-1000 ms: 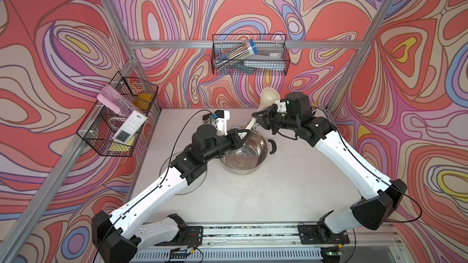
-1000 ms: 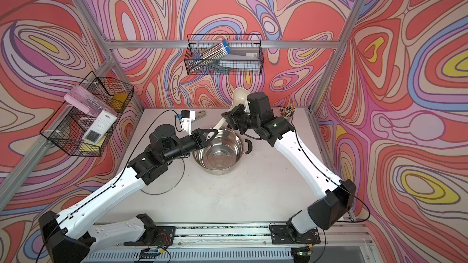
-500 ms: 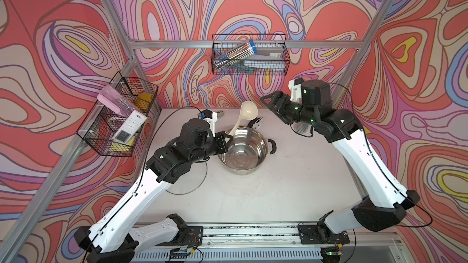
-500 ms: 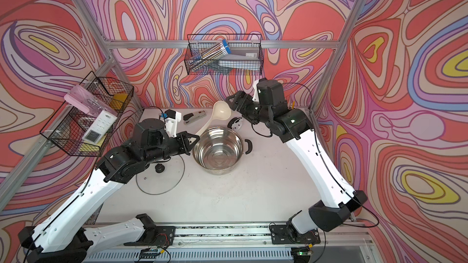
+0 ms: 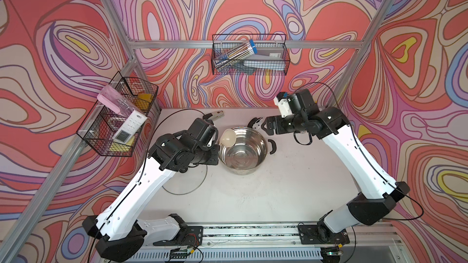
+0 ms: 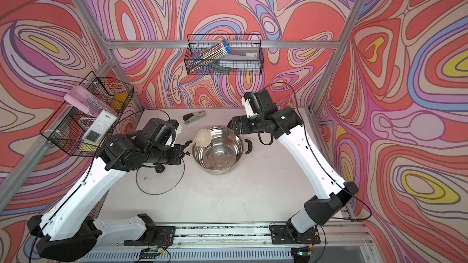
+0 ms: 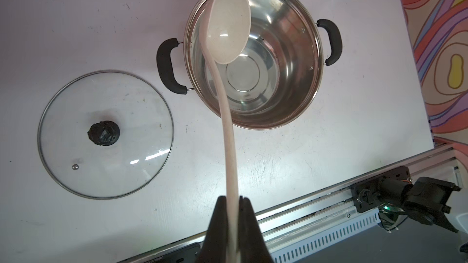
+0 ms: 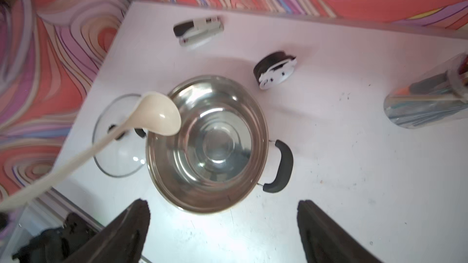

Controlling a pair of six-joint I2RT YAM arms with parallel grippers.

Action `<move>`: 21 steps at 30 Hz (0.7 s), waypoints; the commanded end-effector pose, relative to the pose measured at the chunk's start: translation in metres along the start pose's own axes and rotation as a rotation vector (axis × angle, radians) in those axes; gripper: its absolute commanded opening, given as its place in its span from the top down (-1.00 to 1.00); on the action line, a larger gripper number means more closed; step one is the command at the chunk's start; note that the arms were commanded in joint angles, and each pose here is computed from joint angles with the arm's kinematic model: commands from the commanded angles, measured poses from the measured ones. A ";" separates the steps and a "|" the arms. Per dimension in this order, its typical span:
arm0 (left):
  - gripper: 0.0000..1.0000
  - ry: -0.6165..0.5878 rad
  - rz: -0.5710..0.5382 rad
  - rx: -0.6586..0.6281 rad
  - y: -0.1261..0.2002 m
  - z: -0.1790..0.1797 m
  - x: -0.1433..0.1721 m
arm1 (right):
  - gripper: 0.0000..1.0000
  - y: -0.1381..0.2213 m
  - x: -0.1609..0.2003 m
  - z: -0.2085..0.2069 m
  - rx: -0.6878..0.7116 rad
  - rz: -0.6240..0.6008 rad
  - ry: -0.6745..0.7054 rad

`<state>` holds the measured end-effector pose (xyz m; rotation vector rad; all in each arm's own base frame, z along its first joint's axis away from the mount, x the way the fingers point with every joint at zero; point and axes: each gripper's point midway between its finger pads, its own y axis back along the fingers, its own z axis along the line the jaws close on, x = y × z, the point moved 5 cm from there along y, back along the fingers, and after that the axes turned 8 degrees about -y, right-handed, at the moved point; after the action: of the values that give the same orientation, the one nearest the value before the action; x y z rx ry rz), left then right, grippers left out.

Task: Stir the soup with a spoon
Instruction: Stir the soup in the pan with a stick.

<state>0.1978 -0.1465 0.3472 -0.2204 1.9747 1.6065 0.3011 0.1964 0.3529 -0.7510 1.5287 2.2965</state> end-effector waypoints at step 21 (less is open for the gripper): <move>1.00 -0.150 0.170 -0.150 -0.054 -0.014 -0.016 | -0.91 -0.029 0.058 0.007 -0.043 0.122 0.003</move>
<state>0.2279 -0.1756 0.3074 0.0329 1.8443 1.8147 0.2673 0.2158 0.2860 -0.6434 1.6128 2.4755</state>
